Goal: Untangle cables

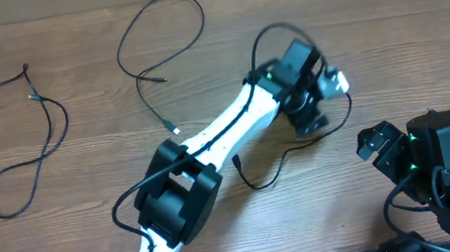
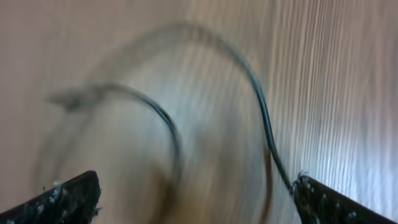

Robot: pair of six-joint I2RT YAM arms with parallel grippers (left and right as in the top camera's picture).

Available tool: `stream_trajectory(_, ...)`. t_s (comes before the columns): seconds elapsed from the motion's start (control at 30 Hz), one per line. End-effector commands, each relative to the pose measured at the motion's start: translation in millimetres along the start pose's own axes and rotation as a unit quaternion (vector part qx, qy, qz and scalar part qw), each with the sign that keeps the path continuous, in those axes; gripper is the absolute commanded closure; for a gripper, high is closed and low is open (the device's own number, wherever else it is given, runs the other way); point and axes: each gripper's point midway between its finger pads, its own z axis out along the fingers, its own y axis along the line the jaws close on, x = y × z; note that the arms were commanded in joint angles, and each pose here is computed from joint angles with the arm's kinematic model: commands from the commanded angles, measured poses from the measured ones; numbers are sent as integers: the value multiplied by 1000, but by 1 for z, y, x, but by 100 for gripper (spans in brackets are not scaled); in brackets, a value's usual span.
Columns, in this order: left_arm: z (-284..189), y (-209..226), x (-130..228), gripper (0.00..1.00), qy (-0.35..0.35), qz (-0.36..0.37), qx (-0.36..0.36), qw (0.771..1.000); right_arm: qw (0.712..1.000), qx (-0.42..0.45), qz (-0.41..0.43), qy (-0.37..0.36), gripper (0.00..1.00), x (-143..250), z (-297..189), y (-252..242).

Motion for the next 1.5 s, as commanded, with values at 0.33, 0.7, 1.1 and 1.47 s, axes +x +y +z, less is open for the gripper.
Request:
stream_trajectory(0.33,1,-34,30,1,76,8,96,993,999,15,1,-31,0,-11,-2,-6)
stream_trajectory(0.7,47,-54,67,0,161,47,78,983,999,27,-3,-34,0,-11,-2,-10)
stream_trajectory(1.1,71,30,66,0,163,46,-139,976,999,27,-3,-34,0,-11,-2,-11)
stream_trajectory(1.47,96,18,87,0,134,-90,-56,985,999,27,-3,-34,0,-11,-2,-10)
